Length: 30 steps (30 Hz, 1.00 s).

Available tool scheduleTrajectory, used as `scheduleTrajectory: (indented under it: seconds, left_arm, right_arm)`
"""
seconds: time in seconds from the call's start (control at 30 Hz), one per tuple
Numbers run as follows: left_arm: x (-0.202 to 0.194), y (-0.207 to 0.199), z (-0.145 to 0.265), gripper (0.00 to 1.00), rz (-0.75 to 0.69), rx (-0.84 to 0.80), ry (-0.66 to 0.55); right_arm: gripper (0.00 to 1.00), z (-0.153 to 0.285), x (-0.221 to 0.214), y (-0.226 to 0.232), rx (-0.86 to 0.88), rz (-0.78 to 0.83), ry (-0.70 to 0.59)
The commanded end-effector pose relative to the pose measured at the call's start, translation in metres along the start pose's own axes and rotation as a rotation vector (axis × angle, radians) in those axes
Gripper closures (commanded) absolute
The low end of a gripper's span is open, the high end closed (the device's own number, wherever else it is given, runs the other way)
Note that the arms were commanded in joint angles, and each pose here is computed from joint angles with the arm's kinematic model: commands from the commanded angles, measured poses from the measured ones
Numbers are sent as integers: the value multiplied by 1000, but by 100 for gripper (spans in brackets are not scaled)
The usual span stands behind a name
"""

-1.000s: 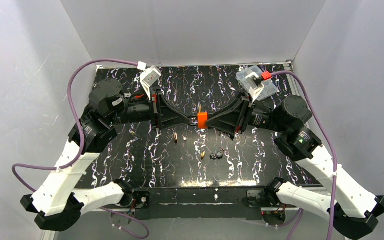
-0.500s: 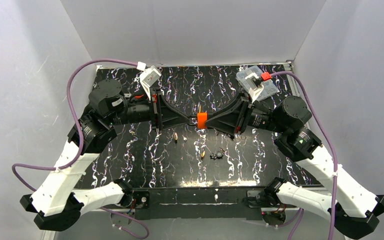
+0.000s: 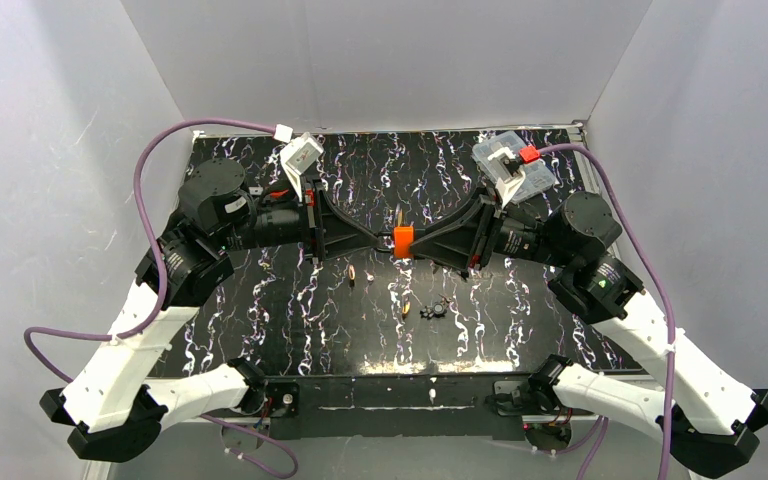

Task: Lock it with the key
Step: Lock the lock.

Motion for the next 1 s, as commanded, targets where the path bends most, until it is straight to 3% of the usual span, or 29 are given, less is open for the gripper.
scheduleTrajectory:
  seconds: [0.0,0.97]
  left_arm:
    - [3,-10,-17,100,-13,-78,31]
    - [-1,-12,-25,100,-13,-88,57]
  right_arm:
    - [99,-14,5,8,66,28,-5]
    - [99,-17,2,8,69,30,5]
Point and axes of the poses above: each gripper's point midway between its finger pads, its own z axis back along the fingers, its own y axis along the line the jaws close on, x = y × z, the point moved 5 cm from there along z, back along the fingers, and after that the axes turned 14 degrees about z, right-handed, at the moved point
